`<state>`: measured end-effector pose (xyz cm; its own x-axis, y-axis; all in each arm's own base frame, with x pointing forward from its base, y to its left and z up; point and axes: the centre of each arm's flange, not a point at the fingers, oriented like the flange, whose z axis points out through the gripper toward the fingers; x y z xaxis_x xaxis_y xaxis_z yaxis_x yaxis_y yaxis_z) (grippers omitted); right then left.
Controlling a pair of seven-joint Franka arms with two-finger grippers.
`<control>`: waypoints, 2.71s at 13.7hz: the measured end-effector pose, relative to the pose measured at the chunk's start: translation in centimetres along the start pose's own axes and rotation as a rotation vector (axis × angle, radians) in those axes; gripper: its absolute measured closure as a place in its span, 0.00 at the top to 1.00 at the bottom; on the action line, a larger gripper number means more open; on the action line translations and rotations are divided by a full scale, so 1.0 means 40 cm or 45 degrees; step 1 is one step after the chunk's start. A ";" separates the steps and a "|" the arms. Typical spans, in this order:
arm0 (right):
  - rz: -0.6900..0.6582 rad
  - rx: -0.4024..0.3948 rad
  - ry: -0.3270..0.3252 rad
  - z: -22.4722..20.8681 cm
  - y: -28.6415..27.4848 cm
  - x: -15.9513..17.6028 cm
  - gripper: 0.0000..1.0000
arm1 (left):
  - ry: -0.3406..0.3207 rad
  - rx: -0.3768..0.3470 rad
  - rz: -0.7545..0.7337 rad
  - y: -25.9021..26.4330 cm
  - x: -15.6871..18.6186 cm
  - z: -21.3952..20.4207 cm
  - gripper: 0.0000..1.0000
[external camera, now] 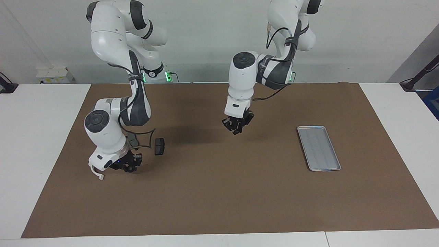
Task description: Place bearing gear from tray to pile
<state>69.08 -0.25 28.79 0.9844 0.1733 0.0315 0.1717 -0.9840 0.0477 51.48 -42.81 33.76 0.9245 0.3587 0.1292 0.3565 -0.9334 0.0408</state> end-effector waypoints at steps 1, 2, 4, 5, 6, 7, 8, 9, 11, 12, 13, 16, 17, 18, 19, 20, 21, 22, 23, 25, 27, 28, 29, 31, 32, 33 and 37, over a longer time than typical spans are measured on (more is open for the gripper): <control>0.000 0.000 0.002 -0.001 0.000 0.001 0.35 | 0.006 -0.011 -0.002 -0.004 0.001 0.037 0.24; -0.001 0.000 0.004 -0.001 -0.001 0.001 0.35 | 0.011 -0.018 -0.005 -0.012 0.001 0.061 0.24; -0.003 0.001 0.004 -0.002 -0.004 0.002 0.35 | 0.019 -0.030 -0.011 -0.031 0.002 0.089 0.24; -0.003 0.001 0.004 -0.002 -0.004 0.002 0.35 | 0.022 -0.035 -0.013 -0.038 0.000 0.100 0.24; -0.003 0.001 0.004 -0.002 -0.004 0.002 0.42 | 0.024 -0.040 -0.013 -0.042 -0.001 0.106 0.24; -0.004 0.002 0.006 -0.003 -0.005 0.003 0.54 | 0.025 -0.042 -0.014 -0.043 -0.001 0.105 0.24; -0.006 0.002 0.005 -0.007 -0.008 0.004 0.64 | 0.027 -0.046 -0.016 -0.045 0.001 0.106 0.24; -0.010 0.002 0.001 -0.014 -0.013 0.005 0.77 | 0.031 -0.053 -0.018 -0.046 0.003 0.106 0.24; -0.022 0.004 -0.011 -0.055 -0.030 0.006 0.99 | 0.042 -0.064 -0.028 -0.054 0.018 0.107 0.41; -0.036 0.005 -0.016 -0.090 -0.048 0.006 1.00 | 0.045 -0.063 -0.037 -0.062 0.033 0.107 0.54; -0.046 0.005 -0.022 -0.128 -0.070 0.006 1.00 | 0.048 -0.063 -0.044 -0.071 0.049 0.107 0.67; 0.039 0.003 -0.060 -0.233 -0.173 0.000 1.00 | 0.060 -0.061 -0.051 -0.095 0.112 0.078 1.00; 0.110 0.002 -0.074 -0.254 -0.230 -0.002 1.00 | 0.064 -0.049 -0.035 -0.116 0.158 0.055 1.00; 0.199 -0.002 -0.083 -0.268 -0.303 -0.003 1.00 | 0.071 -0.038 -0.013 -0.152 0.220 0.022 1.00; 0.288 -0.006 -0.083 -0.277 -0.384 -0.007 1.00 | 0.081 -0.029 0.014 -0.204 0.291 -0.015 1.00; 0.371 -0.010 -0.081 -0.281 -0.470 -0.014 1.00 | 0.085 -0.009 0.057 -0.275 0.367 -0.059 1.00; 0.440 -0.012 -0.078 -0.285 -0.547 -0.024 1.00 | 0.078 0.019 0.110 -0.352 0.435 -0.106 1.00; 0.506 -0.009 -0.079 -0.288 -0.615 -0.036 1.00 | 0.059 0.051 0.174 -0.430 0.494 -0.153 1.00; 0.574 -0.005 -0.077 -0.289 -0.680 -0.049 1.00 | 0.033 0.081 0.237 -0.508 0.547 -0.202 1.00; 0.688 0.001 -0.061 -0.282 -0.813 -0.078 1.00 | -0.050 0.124 0.340 -0.646 0.629 -0.297 1.00; 0.750 0.002 -0.059 -0.237 -0.945 -0.114 1.00 | -0.158 0.135 0.402 -0.736 0.668 -0.393 1.00; 0.783 0.003 -0.058 -0.200 -0.999 -0.128 1.00 | -0.196 0.137 0.411 -0.769 0.676 -0.435 1.00; 0.809 0.003 -0.059 -0.162 -1.038 -0.136 1.00 | -0.202 0.131 0.411 -0.792 0.681 -0.478 1.00; 0.844 0.011 -0.053 -0.121 -1.087 -0.127 1.00 | -0.148 0.093 0.396 -0.820 0.671 -0.589 1.00; 0.857 0.016 -0.050 -0.111 -1.098 -0.117 1.00 | -0.121 0.080 0.386 -0.841 0.651 -0.655 1.00; 0.864 0.023 -0.045 -0.105 -1.103 -0.105 1.00 | -0.093 0.069 0.371 -0.869 0.630 -0.718 1.00; 0.867 0.044 -0.026 -0.091 -1.108 -0.088 1.00 | -0.098 0.061 0.363 -0.934 0.589 -0.780 1.00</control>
<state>57.86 42.90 30.21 0.8737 -0.4859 0.0245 -0.4858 -0.8740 -0.0083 55.74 0.27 66.20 0.9951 0.0834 0.0534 0.0852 -0.9958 -0.0336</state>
